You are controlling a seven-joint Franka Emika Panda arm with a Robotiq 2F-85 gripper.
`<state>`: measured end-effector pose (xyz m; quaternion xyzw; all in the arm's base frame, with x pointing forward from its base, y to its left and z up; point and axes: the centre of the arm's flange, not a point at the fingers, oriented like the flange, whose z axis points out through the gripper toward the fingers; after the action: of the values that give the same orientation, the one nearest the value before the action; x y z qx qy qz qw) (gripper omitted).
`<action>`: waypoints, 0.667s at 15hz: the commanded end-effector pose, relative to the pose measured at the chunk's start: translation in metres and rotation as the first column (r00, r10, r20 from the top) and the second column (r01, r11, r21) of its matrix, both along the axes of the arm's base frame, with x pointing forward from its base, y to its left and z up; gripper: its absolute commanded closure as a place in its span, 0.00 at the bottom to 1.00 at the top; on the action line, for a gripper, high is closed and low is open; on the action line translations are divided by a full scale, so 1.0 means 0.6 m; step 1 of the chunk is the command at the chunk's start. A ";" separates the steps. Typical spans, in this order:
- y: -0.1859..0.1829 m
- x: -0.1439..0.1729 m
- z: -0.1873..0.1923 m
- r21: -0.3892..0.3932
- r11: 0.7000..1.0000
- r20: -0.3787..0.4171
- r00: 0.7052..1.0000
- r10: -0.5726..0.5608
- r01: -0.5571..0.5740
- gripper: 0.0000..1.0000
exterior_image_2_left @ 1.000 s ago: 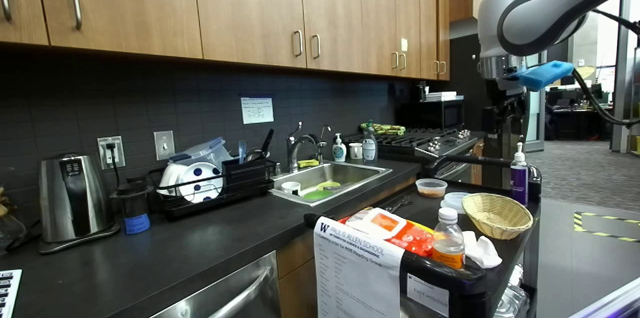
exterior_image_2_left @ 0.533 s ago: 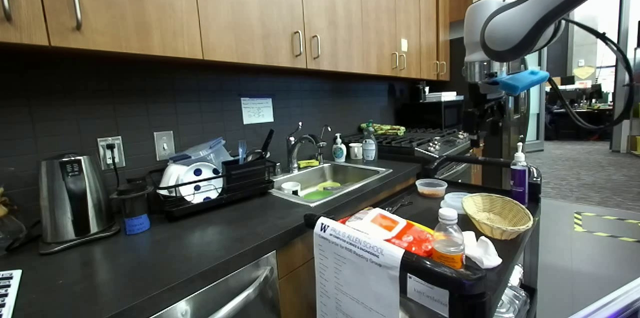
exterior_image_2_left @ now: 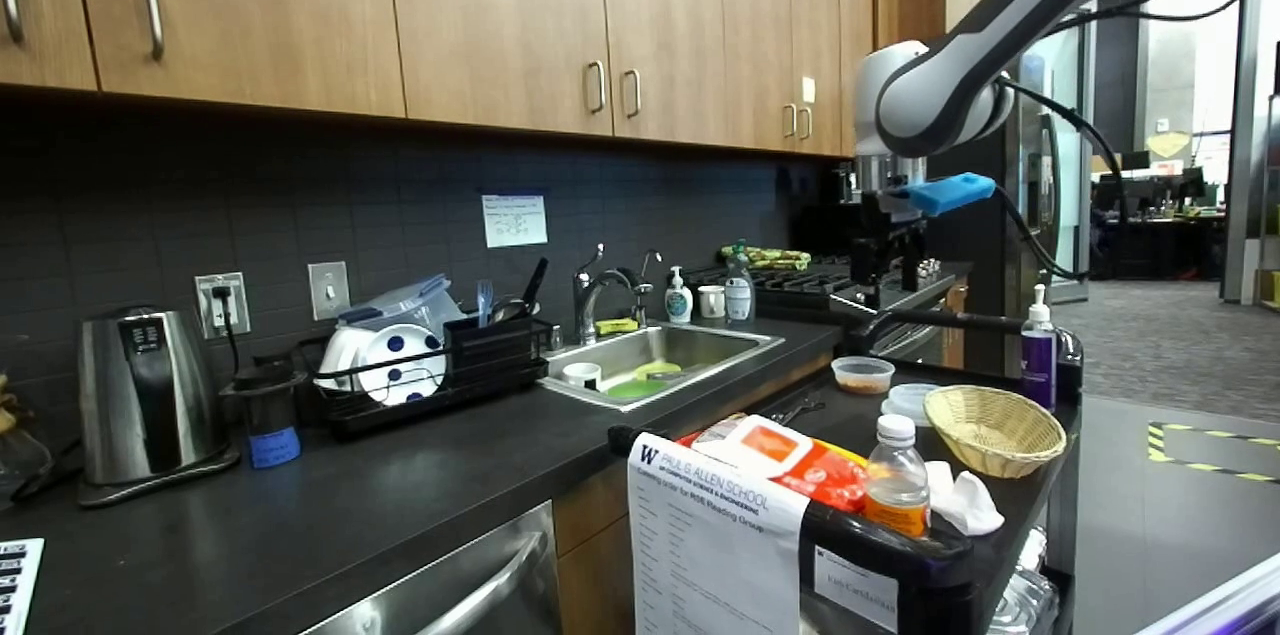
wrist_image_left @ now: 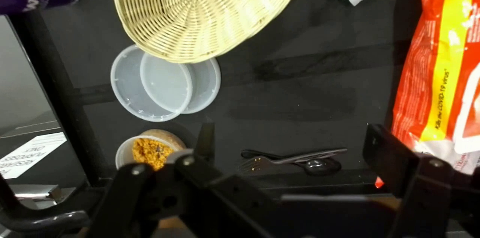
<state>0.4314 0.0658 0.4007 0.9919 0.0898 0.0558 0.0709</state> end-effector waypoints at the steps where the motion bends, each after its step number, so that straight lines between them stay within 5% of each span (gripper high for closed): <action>1: 0.040 0.114 -0.018 0.034 0.999 -0.036 0.999 -0.008 0.009 0.00; 10: 0.128 0.258 -0.111 -0.036 0.975 -0.068 0.973 -0.221 0.219 0.00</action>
<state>0.5555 0.1250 0.3468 0.9972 0.0211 0.0254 0.0675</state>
